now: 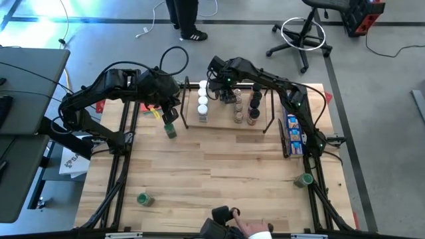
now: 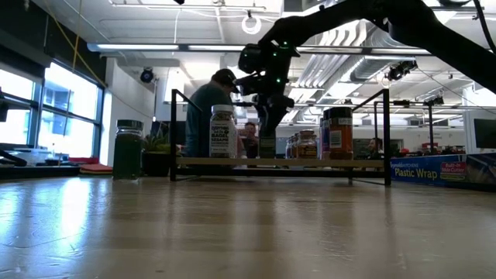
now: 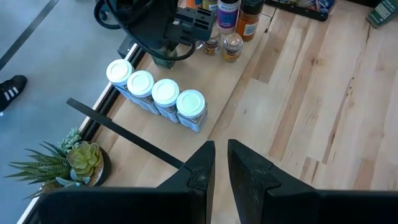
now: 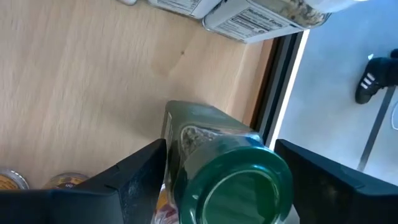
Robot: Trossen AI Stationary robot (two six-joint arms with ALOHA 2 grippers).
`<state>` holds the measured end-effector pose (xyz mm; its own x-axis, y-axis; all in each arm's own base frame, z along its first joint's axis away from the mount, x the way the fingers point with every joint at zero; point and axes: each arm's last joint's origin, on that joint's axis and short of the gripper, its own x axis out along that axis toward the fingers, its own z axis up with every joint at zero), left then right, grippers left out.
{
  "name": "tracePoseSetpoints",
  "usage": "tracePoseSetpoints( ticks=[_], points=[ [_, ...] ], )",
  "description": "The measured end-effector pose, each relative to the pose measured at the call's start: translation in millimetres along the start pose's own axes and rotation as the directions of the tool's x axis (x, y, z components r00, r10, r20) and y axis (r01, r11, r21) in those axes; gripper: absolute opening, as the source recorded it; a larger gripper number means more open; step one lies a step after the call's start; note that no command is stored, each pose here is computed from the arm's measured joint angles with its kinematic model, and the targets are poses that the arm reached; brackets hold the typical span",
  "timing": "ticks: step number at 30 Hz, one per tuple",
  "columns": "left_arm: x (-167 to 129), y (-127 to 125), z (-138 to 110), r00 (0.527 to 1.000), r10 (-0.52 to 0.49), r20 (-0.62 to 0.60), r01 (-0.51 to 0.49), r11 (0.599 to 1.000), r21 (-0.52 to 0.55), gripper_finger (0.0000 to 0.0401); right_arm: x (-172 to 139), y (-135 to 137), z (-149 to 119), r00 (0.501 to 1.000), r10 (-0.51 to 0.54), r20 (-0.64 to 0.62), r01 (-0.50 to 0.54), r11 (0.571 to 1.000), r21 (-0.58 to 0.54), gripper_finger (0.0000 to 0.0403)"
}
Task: Shelf spices
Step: Put the green seasoning bottle on the shelf, aligned with the other green bottle
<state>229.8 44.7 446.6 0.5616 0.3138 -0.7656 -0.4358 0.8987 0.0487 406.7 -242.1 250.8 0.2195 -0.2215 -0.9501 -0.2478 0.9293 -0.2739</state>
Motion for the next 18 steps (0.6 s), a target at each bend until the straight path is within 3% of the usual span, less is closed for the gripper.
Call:
tracePoseSetpoints(
  ticks=[7,18],
  points=[
    [0.0,0.0,0.0,1.000,0.000,0.000,0.000,1.000,0.000,0.0039,-0.2,1.5,1.9,1.000,-0.002,0.000,0.002,1.000,-0.005,0.0293],
    [0.0,0.0,0.0,1.000,0.000,0.000,0.000,1.000,0.000,0.0039,-1.2,3.6,4.7,1.000,0.014,0.028,-0.018,0.990,0.138,0.0293]
  ],
)
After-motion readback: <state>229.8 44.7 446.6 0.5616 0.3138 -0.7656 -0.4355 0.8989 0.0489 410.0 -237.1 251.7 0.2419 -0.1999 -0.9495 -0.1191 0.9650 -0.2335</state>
